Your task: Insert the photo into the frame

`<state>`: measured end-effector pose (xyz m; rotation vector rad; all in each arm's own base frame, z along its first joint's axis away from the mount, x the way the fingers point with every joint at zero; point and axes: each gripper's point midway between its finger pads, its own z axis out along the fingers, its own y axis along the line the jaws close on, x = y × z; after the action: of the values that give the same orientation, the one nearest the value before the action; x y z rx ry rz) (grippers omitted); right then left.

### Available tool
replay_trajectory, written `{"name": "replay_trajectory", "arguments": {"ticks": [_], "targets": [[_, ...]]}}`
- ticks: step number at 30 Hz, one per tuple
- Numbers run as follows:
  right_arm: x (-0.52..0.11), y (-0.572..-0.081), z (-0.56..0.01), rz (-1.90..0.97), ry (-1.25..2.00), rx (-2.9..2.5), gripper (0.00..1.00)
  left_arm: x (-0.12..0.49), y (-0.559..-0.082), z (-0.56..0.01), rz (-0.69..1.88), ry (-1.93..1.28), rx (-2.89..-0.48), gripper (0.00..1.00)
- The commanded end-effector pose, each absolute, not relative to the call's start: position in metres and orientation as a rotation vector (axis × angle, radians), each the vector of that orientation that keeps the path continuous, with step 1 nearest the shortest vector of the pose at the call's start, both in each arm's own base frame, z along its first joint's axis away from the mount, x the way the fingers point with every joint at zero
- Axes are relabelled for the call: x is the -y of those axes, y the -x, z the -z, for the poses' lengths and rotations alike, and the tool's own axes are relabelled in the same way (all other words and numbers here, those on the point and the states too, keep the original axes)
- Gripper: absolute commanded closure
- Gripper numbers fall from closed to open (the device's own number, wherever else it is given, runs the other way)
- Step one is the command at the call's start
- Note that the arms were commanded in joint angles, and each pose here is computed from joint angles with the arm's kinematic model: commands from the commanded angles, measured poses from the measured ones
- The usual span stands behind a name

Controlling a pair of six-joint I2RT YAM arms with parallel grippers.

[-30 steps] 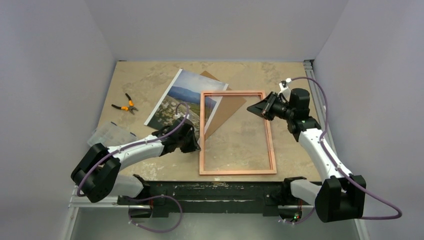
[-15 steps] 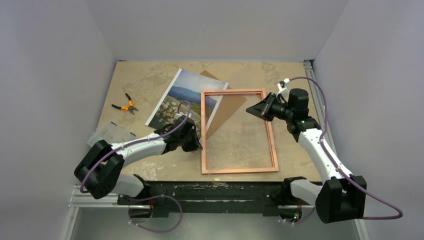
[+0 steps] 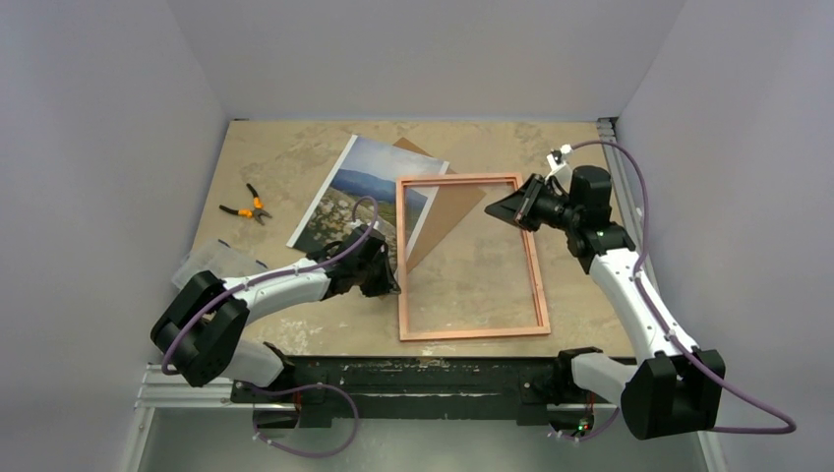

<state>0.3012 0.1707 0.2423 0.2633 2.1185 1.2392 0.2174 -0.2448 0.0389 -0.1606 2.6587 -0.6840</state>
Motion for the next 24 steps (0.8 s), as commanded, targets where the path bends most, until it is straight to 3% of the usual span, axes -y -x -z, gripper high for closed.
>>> {"name": "replay_trajectory", "arguments": {"ticks": [1,24], "targets": [[-0.169,-0.308,-0.277,-1.186,-0.167,-2.026,1.0,0.205,-0.19,0.003,0.41,0.157,-2.816,1.0],[-0.172,-0.325,-0.242,-1.184,-0.154,-2.075,1.0,0.196,-0.189,0.007,0.336,0.154,-2.827,1.0]]}}
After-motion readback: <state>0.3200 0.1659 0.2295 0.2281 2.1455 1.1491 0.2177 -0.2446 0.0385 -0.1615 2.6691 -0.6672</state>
